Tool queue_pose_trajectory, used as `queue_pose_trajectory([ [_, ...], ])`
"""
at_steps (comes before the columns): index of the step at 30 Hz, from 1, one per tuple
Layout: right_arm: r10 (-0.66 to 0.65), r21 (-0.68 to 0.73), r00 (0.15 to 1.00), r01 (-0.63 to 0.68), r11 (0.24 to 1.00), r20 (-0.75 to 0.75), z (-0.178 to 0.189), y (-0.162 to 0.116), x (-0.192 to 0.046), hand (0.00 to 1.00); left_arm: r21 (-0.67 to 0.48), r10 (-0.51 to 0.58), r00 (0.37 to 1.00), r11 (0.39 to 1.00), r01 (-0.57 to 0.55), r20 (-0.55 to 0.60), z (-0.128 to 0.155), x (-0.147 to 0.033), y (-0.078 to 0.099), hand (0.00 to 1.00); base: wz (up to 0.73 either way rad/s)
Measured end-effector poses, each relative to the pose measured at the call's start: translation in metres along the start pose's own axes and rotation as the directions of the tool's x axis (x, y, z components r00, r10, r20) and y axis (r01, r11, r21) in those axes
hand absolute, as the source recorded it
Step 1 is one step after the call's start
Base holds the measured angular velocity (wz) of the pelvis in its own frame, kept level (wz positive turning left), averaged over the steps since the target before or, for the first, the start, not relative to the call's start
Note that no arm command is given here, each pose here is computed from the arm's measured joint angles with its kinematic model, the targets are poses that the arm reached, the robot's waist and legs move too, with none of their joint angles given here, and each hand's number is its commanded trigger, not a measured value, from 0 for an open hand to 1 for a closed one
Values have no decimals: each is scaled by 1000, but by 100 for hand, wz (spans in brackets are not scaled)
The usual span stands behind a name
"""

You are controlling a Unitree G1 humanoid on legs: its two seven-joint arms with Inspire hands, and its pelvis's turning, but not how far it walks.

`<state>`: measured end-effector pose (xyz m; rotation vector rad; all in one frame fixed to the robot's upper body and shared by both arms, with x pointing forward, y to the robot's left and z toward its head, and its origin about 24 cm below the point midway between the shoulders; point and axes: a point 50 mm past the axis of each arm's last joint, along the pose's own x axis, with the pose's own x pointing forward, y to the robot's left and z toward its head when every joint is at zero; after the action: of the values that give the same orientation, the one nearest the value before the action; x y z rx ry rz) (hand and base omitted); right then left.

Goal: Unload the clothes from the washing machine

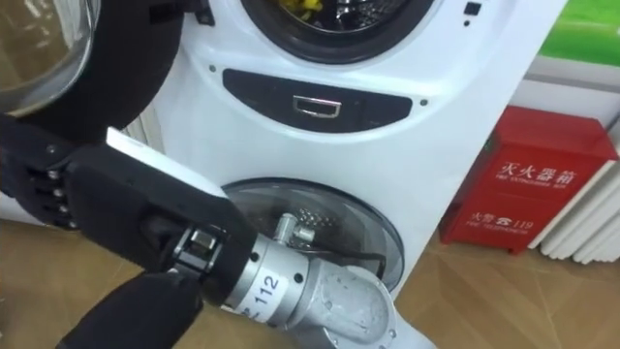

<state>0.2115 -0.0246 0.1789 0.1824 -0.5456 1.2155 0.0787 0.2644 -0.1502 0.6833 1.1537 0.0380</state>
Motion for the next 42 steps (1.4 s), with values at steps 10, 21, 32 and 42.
queue_pose_trajectory([
  [10,-349,-295,937,339,893,20,29,-52,-32,0,-35,44,998,998,-45,-44,-15,-6,-7,0,-1],
  [21,-498,-355,862,495,793,90,47,-72,-47,0,-60,63,992,996,-70,-110,-32,-10,-4,0,0],
  [32,-582,-356,813,551,754,26,30,-92,-53,0,-72,17,990,997,-27,-138,-33,-9,-6,0,3],
  [42,-715,-411,696,633,656,-69,1,-116,-66,0,-48,7,984,999,-16,-178,-35,-10,-9,0,1],
])
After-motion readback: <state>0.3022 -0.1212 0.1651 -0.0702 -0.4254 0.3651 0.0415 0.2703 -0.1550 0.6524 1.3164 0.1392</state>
